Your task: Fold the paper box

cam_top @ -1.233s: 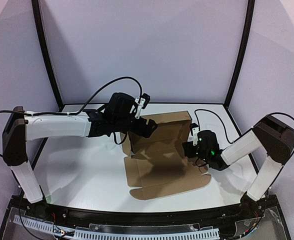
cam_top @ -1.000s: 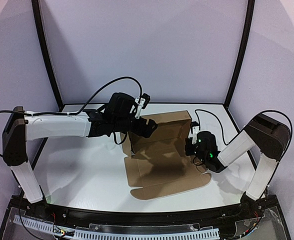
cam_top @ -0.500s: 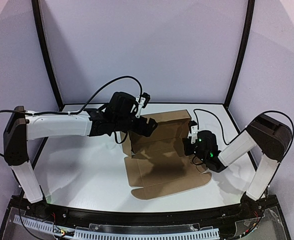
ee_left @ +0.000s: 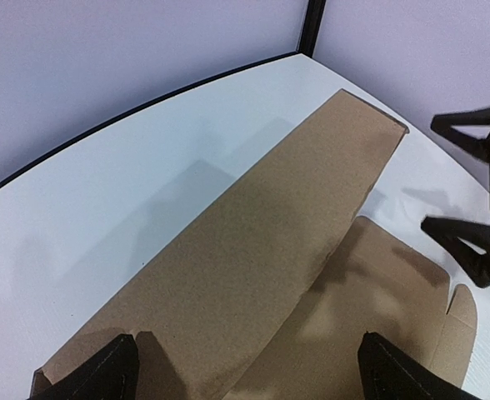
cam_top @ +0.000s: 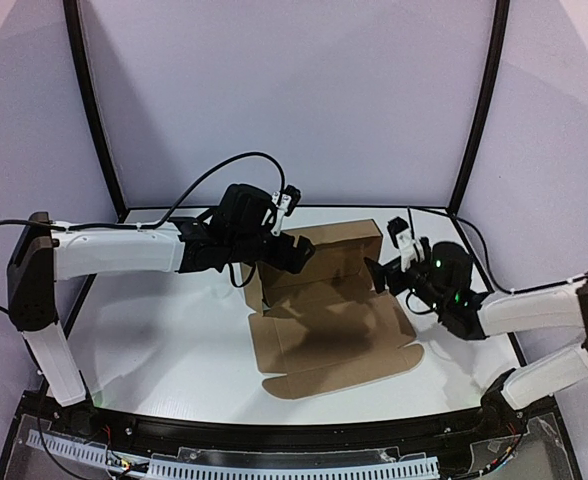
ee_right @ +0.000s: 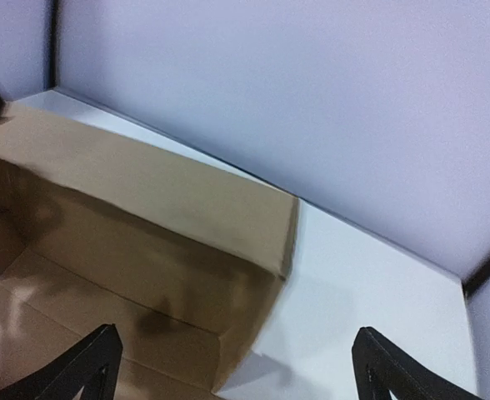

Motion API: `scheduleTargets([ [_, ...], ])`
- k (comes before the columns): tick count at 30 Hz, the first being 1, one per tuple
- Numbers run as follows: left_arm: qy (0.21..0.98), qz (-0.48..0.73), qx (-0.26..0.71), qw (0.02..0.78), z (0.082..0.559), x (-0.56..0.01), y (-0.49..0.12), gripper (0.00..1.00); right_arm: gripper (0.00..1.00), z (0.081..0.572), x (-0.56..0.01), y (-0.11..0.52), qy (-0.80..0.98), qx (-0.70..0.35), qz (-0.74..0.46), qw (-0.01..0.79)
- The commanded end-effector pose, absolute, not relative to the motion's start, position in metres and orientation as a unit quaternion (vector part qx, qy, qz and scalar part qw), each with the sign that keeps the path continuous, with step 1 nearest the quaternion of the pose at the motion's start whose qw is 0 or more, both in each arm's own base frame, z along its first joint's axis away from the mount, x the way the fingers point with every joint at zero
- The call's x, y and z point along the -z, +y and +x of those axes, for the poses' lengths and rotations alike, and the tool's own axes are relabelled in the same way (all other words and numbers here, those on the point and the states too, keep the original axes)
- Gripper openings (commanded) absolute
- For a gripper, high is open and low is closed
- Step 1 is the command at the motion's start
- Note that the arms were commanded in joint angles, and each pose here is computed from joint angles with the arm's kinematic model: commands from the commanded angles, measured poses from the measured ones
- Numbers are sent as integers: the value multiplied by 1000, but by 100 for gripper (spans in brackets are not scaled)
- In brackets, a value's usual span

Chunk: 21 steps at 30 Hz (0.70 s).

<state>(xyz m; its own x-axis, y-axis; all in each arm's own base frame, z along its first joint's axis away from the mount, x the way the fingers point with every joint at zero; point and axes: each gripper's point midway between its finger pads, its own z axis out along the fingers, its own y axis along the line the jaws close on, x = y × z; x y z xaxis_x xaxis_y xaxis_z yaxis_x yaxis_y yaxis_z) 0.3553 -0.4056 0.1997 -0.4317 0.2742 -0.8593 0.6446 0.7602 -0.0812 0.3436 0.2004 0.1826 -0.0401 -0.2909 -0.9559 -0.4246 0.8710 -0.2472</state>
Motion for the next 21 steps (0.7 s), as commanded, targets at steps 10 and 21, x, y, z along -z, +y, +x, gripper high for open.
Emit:
scheduleTargets([
  [10,873,322,158,329,324,-113,-378,94,98,278,-201,264,577,-154,-711,372],
  [21,873,318,159,334,321,-113,-374,94,97,361,-206,295,550,-121,-712,420],
])
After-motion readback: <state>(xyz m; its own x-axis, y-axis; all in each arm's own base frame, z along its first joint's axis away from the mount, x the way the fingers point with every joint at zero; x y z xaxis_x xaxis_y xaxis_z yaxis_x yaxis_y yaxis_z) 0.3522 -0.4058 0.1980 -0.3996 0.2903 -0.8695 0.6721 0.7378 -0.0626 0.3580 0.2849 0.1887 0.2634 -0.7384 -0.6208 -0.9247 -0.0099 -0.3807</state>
